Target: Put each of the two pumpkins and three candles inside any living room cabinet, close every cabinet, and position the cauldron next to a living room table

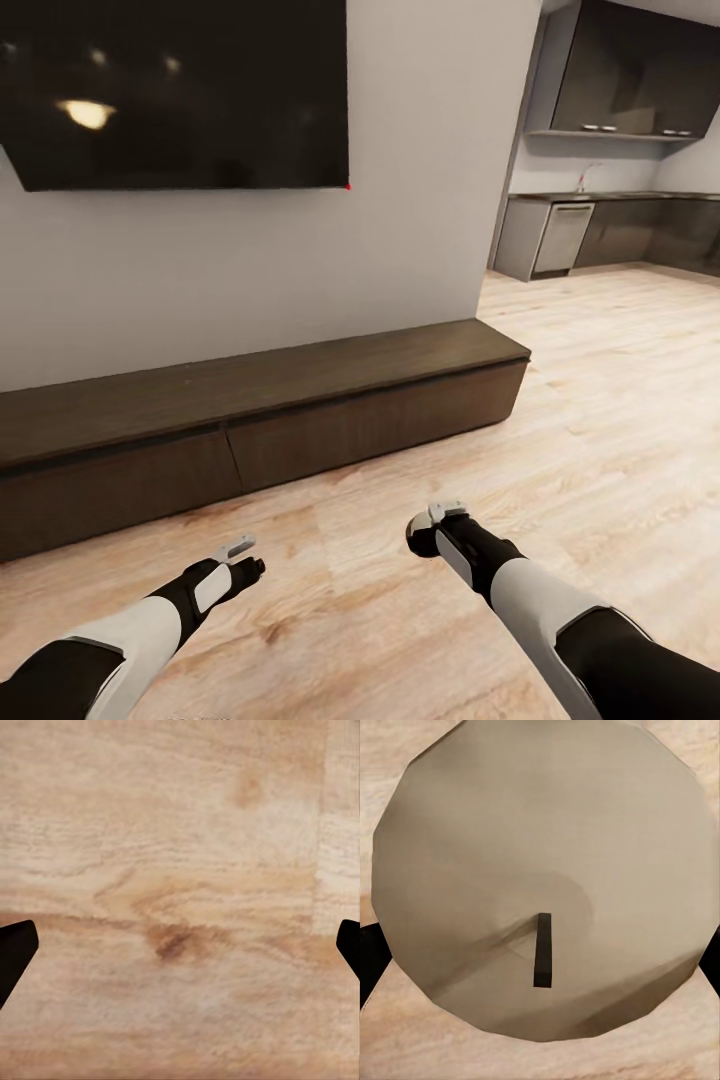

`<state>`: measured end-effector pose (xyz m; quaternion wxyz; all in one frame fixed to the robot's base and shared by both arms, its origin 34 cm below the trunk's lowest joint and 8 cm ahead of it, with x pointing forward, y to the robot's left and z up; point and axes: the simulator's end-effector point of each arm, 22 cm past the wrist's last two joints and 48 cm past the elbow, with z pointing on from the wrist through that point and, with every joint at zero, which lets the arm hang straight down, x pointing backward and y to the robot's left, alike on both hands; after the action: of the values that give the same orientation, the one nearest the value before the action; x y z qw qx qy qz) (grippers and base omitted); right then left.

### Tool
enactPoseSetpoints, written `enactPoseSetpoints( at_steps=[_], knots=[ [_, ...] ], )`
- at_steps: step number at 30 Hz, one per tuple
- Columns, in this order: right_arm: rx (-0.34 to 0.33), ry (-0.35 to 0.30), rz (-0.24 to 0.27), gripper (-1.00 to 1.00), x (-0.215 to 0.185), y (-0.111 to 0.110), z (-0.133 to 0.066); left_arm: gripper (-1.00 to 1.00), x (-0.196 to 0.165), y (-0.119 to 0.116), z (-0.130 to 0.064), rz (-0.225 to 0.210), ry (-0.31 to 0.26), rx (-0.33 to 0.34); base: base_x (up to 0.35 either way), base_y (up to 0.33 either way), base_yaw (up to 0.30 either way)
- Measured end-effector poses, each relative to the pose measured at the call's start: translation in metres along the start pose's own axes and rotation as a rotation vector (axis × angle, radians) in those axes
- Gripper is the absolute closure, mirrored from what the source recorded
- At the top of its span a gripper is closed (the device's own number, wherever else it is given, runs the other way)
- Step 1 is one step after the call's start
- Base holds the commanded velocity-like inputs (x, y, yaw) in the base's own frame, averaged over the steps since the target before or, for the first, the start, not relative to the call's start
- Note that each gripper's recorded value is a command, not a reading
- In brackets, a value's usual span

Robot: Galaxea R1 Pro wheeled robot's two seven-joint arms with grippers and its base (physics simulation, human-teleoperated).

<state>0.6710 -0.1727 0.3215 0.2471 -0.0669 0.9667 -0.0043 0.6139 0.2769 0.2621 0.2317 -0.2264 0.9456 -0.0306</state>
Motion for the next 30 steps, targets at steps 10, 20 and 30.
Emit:
enactPoseSetpoints(
  at_steps=[10, 20, 30],
  knots=[
    [0.002, -0.011, 0.000, 1.00, -0.005, -0.001, -0.005, -1.00, -0.004, -0.002, -0.004, -0.001, -0.010, 0.005, 0.000, 0.000, 0.222],
    [0.003, -0.020, 0.000, 1.00, -0.009, -0.001, -0.009, -1.00, -0.008, -0.005, -0.008, 0.000, -0.018, 0.011, 0.000, 0.000, 0.232],
    [0.004, -0.028, -0.001, 1.00, -0.012, -0.001, -0.012, -1.00, -0.011, -0.006, -0.010, 0.000, -0.024, 0.013, 0.000, 0.000, 0.253]
  ],
)
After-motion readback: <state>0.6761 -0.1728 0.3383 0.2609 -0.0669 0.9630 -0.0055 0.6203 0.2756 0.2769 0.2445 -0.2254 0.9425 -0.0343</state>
